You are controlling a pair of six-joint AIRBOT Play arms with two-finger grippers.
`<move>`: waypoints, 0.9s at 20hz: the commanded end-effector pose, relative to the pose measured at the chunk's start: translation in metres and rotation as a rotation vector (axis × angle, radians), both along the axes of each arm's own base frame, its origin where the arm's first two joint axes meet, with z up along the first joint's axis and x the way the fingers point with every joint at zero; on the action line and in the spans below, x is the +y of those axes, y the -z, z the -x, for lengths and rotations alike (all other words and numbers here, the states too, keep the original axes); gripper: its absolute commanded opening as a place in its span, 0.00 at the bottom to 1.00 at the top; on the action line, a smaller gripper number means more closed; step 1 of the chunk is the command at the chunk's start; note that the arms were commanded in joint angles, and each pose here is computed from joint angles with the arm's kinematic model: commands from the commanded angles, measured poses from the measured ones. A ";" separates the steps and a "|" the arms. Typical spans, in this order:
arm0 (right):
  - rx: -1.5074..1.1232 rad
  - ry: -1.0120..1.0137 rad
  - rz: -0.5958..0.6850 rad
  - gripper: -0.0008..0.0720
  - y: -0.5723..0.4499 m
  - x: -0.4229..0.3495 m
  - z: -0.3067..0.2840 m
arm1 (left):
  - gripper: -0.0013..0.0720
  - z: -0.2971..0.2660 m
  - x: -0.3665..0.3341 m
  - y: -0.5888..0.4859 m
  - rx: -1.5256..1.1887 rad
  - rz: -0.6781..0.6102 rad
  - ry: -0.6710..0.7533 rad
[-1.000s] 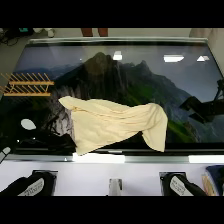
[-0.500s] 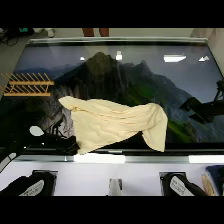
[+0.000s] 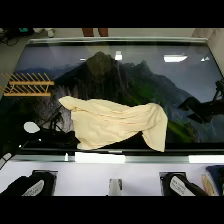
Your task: Fold the shirts.
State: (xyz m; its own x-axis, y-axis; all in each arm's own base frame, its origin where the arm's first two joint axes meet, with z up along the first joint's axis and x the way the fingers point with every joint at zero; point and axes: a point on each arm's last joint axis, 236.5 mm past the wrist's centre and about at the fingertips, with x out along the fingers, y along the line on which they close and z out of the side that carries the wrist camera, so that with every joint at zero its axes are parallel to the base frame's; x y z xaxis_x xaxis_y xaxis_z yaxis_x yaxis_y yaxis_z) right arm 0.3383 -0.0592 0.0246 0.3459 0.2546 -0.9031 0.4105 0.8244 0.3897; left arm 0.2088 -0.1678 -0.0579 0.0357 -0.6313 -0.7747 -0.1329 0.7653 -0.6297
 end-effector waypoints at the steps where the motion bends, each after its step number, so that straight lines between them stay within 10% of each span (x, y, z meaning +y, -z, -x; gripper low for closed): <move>1: 0.044 -0.013 -0.034 0.84 0.008 0.006 0.006 | 0.05 -0.016 -0.002 -0.036 -0.138 0.015 0.009; 18: 0.049 -0.008 -0.120 0.83 0.080 0.019 -0.004 | 0.05 -0.012 -0.004 -0.086 -0.311 0.039 0.034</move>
